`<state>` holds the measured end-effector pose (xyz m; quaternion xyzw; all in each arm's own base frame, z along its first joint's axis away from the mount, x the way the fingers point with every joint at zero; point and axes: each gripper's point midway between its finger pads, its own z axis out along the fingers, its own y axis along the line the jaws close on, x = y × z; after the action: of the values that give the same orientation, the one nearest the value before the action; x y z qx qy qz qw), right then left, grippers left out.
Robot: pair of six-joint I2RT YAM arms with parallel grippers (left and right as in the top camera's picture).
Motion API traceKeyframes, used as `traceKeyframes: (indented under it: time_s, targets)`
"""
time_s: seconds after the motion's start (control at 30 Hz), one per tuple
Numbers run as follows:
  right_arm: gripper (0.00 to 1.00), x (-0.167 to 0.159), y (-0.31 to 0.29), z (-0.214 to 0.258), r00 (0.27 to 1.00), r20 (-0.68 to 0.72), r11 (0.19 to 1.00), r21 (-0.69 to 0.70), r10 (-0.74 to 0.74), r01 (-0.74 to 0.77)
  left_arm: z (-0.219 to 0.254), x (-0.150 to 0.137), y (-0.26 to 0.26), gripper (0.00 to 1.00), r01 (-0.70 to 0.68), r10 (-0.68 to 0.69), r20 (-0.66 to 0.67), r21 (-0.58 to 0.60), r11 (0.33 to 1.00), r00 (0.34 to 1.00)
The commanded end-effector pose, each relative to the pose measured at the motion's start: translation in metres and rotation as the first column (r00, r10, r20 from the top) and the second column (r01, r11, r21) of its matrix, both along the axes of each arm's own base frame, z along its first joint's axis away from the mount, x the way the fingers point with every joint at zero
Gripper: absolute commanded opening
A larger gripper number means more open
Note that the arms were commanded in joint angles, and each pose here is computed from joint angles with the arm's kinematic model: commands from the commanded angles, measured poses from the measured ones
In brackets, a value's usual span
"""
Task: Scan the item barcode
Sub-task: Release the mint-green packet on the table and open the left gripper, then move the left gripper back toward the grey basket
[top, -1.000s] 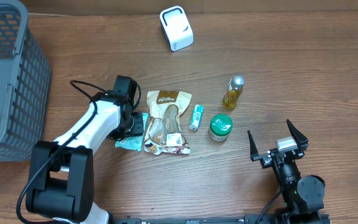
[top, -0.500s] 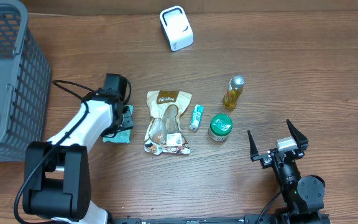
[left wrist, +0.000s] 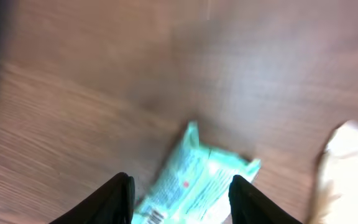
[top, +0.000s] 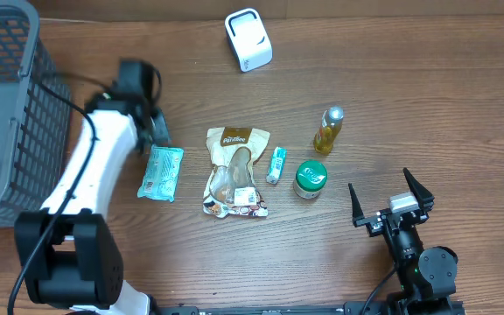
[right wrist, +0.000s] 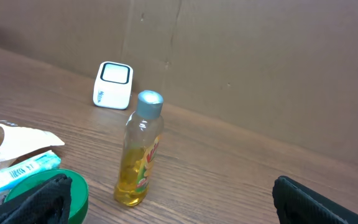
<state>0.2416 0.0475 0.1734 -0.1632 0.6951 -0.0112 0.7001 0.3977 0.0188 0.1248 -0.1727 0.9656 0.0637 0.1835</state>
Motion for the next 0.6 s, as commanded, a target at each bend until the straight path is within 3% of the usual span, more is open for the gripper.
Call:
traceKeyframes:
  time_s: [0.0, 0.17, 0.33, 0.43, 0.57]
  targets:
    - [1.0, 0.0, 0.001, -0.003, 1.0, -0.002, 1.0, 0.004, 0.002, -0.002, 0.048, 0.021, 0.019, 0.54, -0.004, 0.0, 0.102, 0.035, 0.999, 0.995]
    - [1.0, 0.0, 0.001, -0.003, 1.0, -0.002, 1.0, 0.004, 0.002, -0.002, 0.075, 0.032, 0.045, 0.61, -0.018, 0.009, 0.163, 0.055, 0.998, 0.987]
    - [1.0, 0.0, 0.001, -0.003, 1.0, -0.002, 1.0, 0.004, 0.002, -0.002, 0.074, 0.026, 0.079, 0.76, -0.106, 0.097, 0.164, 0.049, 0.993, 0.982]
    - [1.0, 0.0, 0.001, -0.003, 1.0, -0.002, 1.0, 0.004, 0.002, -0.002, 0.074, 0.019, 0.104, 1.0, -0.166, 0.157, 0.165, 0.046, 0.985, 0.974]
    - [1.0, 0.0, 0.001, -0.003, 1.0, -0.002, 1.0, 0.004, 0.002, -0.002, 0.074, 0.012, 0.126, 1.0, -0.218, 0.208, 0.165, 0.049, 0.975, 0.964]
